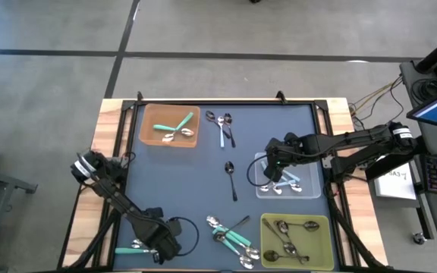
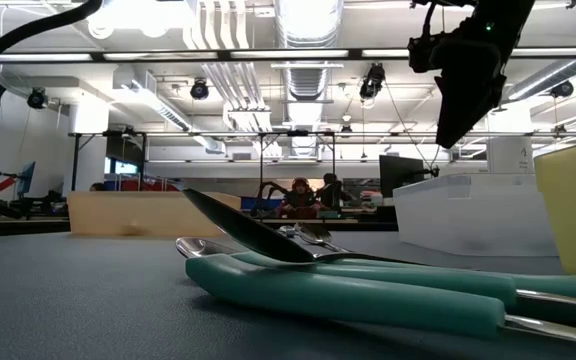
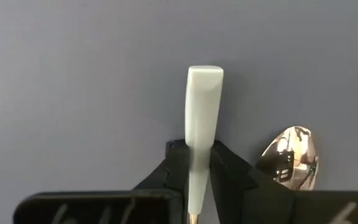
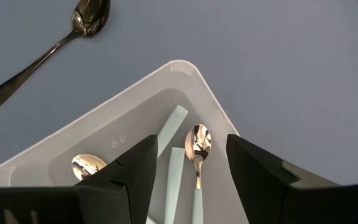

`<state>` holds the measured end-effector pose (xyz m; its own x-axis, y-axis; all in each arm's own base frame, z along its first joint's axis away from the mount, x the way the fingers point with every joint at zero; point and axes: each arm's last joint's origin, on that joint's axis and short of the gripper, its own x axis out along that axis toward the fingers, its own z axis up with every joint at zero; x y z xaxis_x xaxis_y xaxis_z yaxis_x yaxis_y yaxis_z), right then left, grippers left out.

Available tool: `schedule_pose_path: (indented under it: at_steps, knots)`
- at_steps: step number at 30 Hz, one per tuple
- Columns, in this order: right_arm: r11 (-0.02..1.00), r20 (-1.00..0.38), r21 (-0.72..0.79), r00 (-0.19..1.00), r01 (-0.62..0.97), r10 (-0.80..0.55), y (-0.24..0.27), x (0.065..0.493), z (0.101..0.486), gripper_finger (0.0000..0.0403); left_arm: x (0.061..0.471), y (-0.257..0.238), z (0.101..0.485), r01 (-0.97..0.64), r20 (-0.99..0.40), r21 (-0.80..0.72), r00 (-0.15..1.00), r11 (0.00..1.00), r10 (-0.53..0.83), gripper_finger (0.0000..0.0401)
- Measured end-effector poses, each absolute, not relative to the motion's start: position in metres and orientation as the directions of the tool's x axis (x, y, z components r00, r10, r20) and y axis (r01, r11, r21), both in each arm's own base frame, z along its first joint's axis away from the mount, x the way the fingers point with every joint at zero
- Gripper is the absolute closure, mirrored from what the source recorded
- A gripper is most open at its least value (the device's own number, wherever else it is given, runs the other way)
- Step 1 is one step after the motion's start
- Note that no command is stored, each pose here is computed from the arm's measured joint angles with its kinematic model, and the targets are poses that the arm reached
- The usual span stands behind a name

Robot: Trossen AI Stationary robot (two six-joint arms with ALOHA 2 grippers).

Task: Sort silverware by color (type)
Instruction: Put the white spoon into the transparent bin

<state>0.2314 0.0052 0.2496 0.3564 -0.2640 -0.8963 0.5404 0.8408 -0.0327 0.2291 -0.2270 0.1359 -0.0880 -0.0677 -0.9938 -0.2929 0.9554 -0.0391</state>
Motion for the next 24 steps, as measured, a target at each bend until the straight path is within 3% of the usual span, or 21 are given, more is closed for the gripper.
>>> schedule_pose_path:
  at_steps: [6,14,20,24]
  knots:
    - [0.841,-0.889,-0.020,0.376,0.541,-0.263,0.005,0.233,0.250,0.0218,0.234,-0.208,0.152,-0.387,-0.999,0.005,-0.031,0.922,-0.007,0.0378]
    - [0.828,-0.841,0.064,0.477,0.557,-0.256,0.006,0.243,0.255,0.0218,0.258,-0.163,0.198,-0.612,-0.958,-0.075,0.263,0.787,0.114,0.0378]
    - [0.825,-0.777,0.106,0.564,0.555,-0.280,0.004,0.253,0.261,0.0218,0.280,-0.122,0.228,-0.723,-0.830,-0.183,0.477,0.666,0.290,0.0378]
    - [0.756,-0.754,0.209,0.595,0.620,-0.279,0.004,0.256,0.263,0.0218,0.299,-0.098,0.238,-0.752,-0.729,-0.266,0.566,0.604,0.385,0.0378]
